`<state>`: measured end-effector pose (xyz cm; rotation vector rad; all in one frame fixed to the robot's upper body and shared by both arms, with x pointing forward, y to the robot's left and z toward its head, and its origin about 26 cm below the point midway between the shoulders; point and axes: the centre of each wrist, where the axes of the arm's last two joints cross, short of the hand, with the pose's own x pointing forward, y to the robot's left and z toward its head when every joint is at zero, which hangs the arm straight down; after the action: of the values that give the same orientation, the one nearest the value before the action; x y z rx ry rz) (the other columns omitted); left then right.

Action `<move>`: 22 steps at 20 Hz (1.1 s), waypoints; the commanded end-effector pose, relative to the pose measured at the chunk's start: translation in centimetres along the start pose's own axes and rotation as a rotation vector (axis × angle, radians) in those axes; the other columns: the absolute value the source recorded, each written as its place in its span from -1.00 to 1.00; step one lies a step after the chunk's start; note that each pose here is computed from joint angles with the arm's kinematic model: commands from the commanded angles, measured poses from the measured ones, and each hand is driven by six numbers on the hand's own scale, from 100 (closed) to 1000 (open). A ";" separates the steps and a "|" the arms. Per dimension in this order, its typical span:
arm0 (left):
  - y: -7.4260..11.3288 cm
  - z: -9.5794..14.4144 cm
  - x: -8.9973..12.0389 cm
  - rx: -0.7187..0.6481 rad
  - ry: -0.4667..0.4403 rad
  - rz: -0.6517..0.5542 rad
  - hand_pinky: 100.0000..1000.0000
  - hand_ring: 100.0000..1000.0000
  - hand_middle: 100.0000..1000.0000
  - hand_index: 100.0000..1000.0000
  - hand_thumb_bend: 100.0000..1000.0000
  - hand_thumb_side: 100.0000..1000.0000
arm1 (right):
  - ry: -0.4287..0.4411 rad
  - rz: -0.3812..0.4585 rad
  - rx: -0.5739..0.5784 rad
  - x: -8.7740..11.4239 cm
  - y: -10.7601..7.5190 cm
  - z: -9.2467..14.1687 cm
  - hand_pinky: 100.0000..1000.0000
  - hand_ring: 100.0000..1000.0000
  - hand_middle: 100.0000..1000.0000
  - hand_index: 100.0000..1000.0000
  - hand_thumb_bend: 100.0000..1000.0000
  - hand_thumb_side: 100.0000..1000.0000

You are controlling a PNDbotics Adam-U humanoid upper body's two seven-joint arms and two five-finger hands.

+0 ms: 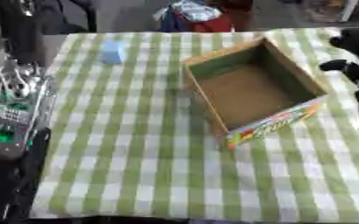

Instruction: Pick up objects on the table and place them in the box.

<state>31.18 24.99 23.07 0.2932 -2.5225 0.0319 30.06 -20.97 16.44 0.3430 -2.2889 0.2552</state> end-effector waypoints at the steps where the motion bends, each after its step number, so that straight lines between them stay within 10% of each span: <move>1: 0.5 -0.5 0.7 0.005 -0.034 -0.008 0.34 0.14 0.20 0.56 -1.00 0.23 | -0.022 0.015 0.012 0.7 -0.2 -0.3 0.14 0.55 0.40 0.40 -1.00 -0.05; 15: 0.8 -1.1 1.0 0.008 -0.045 -0.027 0.34 0.14 0.21 0.57 -1.00 0.23 | -0.018 0.016 0.010 0.7 -0.2 -0.2 0.14 0.55 0.40 0.40 -1.00 -0.06; 22: 2.8 -6.0 3.0 0.022 -0.091 -0.168 0.34 0.16 0.23 0.59 -1.00 0.22 | -0.009 0.016 0.011 0.5 -0.3 0.0 0.14 0.55 0.40 0.40 -1.00 -0.06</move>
<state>31.76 26.59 28.40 0.4486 -2.5713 -0.0043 29.97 -21.13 16.22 0.3370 -2.2811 0.2568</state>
